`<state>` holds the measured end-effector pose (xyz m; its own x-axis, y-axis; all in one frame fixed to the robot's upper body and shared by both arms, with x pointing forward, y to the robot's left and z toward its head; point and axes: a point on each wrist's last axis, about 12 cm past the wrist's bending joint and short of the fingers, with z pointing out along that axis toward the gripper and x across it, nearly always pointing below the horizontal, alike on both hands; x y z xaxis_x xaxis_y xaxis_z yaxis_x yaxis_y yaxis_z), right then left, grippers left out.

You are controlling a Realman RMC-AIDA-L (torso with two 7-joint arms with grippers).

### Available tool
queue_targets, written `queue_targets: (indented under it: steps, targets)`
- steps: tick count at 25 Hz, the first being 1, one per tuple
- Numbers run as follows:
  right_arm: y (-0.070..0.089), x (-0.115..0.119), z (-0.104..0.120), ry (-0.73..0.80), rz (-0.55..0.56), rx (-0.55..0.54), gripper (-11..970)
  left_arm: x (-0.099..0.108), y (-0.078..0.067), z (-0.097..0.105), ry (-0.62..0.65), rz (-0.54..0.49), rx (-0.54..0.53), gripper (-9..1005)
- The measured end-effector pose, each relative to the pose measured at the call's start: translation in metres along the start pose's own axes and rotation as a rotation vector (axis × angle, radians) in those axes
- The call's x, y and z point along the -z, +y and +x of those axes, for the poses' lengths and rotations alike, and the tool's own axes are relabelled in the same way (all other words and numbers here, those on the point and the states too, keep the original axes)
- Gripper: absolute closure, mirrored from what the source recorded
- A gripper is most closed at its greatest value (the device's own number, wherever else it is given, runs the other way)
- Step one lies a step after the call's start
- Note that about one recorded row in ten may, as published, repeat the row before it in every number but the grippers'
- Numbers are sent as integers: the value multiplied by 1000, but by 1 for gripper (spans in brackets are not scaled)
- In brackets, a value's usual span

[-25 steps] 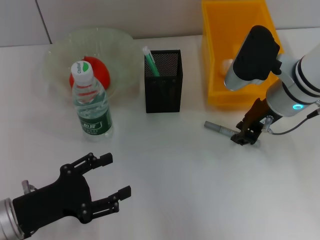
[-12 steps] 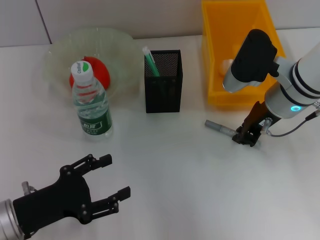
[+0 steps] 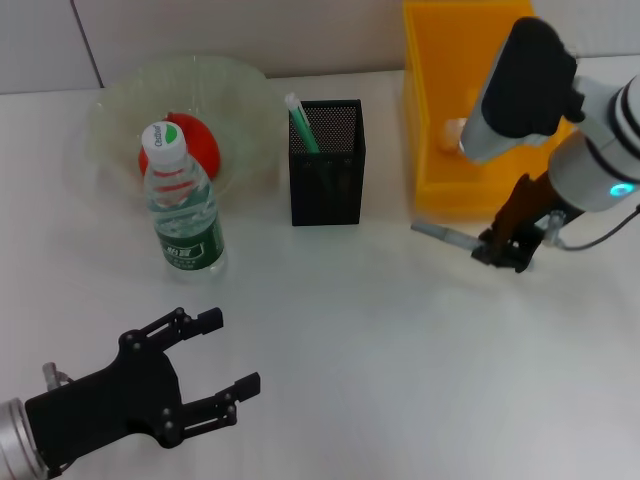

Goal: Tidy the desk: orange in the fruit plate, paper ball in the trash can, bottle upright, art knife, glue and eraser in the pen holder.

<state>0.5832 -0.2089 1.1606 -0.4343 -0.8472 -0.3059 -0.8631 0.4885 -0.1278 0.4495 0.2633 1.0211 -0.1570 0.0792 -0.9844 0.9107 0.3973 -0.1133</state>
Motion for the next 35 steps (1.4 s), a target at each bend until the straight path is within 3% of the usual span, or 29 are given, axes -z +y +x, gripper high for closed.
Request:
queue_targets:
  steps: [6, 12, 20, 26, 35]
  targets:
    - [0, 40, -11, -3, 157, 116, 821, -2, 0, 0, -5, -2, 0, 152]
    - [4, 60, -28, 25, 298, 280, 821, -2, 0, 0, -11, -8, -4, 152]
    - [3, 88, -48, -57, 459, 556, 820, -9, 0, -1, -13, -14, -4, 152]
    - [-4, 86, -54, -75, 584, 782, 820, -11, 0, -1, -18, -15, -2, 152]
    - [-6, 81, -74, -7, 589, 988, 822, -9, 2, -3, -29, -31, -6, 152]
